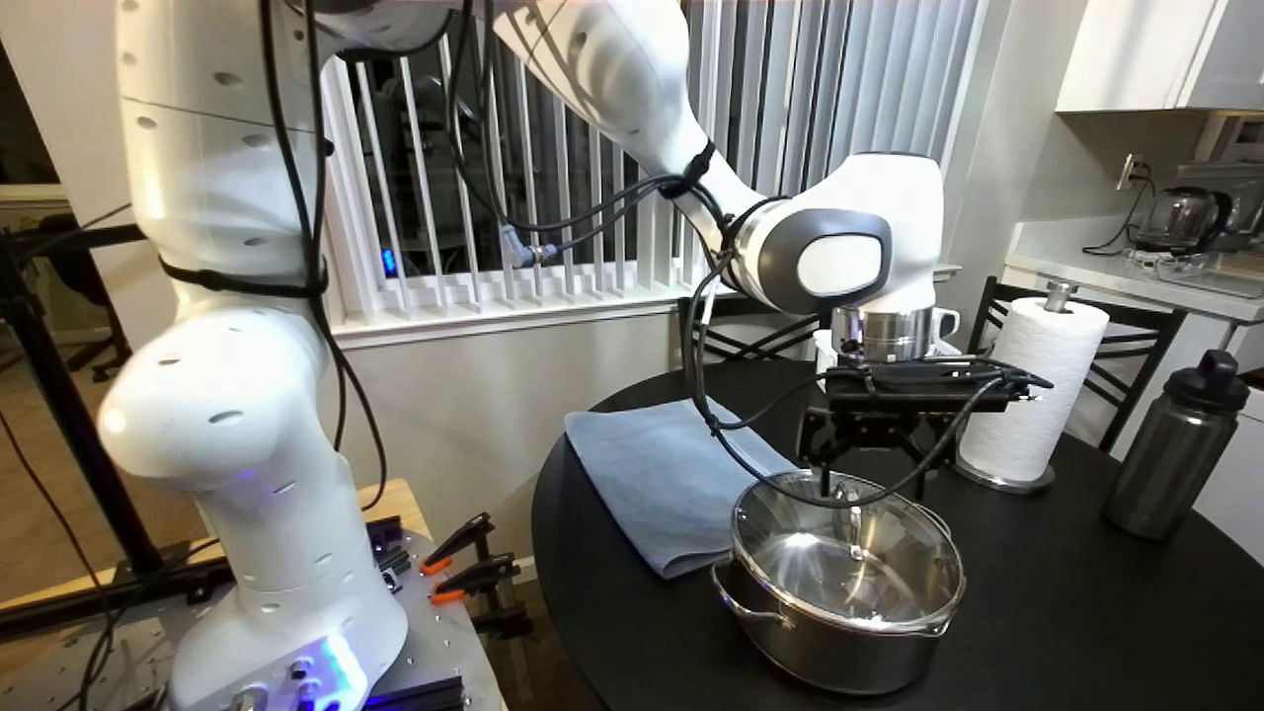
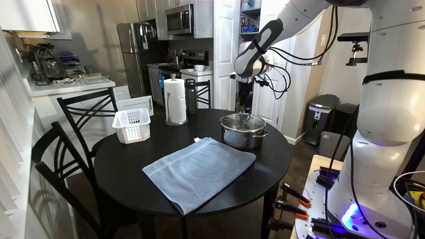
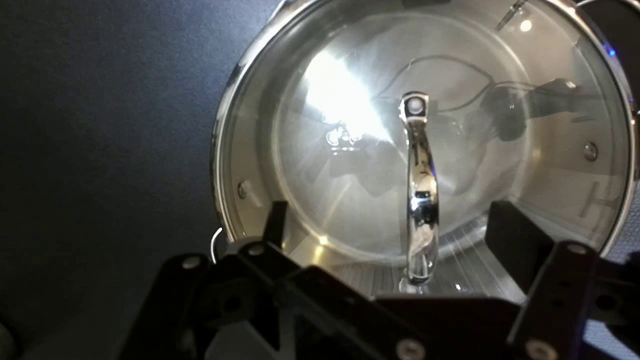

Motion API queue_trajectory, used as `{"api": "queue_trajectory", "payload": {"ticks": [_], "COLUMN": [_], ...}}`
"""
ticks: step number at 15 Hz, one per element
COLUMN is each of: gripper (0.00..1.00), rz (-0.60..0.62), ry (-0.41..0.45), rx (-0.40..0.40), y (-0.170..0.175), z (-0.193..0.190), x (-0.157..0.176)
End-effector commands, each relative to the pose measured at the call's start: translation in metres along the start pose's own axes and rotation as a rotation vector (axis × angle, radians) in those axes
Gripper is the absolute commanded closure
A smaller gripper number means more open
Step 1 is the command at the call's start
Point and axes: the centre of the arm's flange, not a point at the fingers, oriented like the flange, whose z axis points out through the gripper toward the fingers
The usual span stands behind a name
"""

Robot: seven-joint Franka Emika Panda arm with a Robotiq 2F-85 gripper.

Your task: Pick up the clear lid from the silver pot and put in on the blue towel

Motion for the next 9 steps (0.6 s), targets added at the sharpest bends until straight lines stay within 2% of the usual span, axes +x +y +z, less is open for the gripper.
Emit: {"api": "queue_trajectory", "payload": {"ticks": [1, 2, 4, 9], "gripper": [0.01, 0.26, 0.28, 0.62], "rz": [-0.053, -0.057, -0.06, -0.055], "ry": [-0.003, -0.004, -0.004, -0.004], "rx": [0.003, 0.011, 0.015, 0.016], "y": [0.0013, 0.0011, 0.0009, 0.0016], "z": [0.0054, 0.0062, 0.0065, 0.0065], "x": [0.0025, 0.0038, 0.0056, 0.0076]}}
